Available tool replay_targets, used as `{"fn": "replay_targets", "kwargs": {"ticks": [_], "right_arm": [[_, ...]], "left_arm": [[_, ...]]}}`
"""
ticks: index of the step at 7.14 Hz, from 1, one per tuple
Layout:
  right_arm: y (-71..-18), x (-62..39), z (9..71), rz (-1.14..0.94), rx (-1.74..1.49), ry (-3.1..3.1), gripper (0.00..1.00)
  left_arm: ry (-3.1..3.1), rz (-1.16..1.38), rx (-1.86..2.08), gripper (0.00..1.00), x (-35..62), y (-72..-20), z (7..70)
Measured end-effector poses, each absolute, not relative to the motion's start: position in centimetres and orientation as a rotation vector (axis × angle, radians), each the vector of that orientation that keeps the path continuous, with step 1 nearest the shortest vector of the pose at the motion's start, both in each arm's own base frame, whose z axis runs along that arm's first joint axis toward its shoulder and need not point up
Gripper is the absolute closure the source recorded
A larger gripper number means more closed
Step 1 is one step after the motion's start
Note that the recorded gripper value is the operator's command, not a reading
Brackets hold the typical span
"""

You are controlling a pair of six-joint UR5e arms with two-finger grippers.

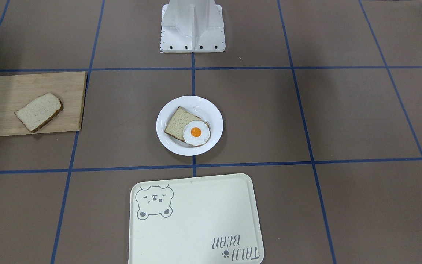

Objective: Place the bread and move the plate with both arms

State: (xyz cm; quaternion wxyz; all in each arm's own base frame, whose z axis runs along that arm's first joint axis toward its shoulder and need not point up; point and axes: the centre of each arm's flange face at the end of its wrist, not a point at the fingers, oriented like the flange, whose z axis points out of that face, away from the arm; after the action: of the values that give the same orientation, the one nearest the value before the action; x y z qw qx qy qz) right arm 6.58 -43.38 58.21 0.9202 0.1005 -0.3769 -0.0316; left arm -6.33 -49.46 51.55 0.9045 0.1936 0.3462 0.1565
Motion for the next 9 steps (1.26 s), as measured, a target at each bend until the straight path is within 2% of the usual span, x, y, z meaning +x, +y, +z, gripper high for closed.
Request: {"fn": "replay_targets", "kwargs": {"ticks": [2,6,7,9], "right_arm": [[-42.7,5.6,58.7,-0.063,0.256,-0.85,0.0],[-41.6,-6.0,55.8,0.212,0.204,-0.993,0.01],[-40.7,-9.5,55.8,0.273,0.204,-0.989,0.04],[-38.6,-15.5,56.3,0.361,0.213,-0.94,0.2]], "left_arm": [[0.711,0.35,0.461,0.02,-6.3,-51.2,50.0],[0.705,0.366,0.507,0.02,-6.3,-51.4,50.4],[0.705,0.366,0.507,0.02,-6.3,-51.4,50.6],[0.706,0.365,0.504,0.02,-6.3,-51.3,50.9]]}}
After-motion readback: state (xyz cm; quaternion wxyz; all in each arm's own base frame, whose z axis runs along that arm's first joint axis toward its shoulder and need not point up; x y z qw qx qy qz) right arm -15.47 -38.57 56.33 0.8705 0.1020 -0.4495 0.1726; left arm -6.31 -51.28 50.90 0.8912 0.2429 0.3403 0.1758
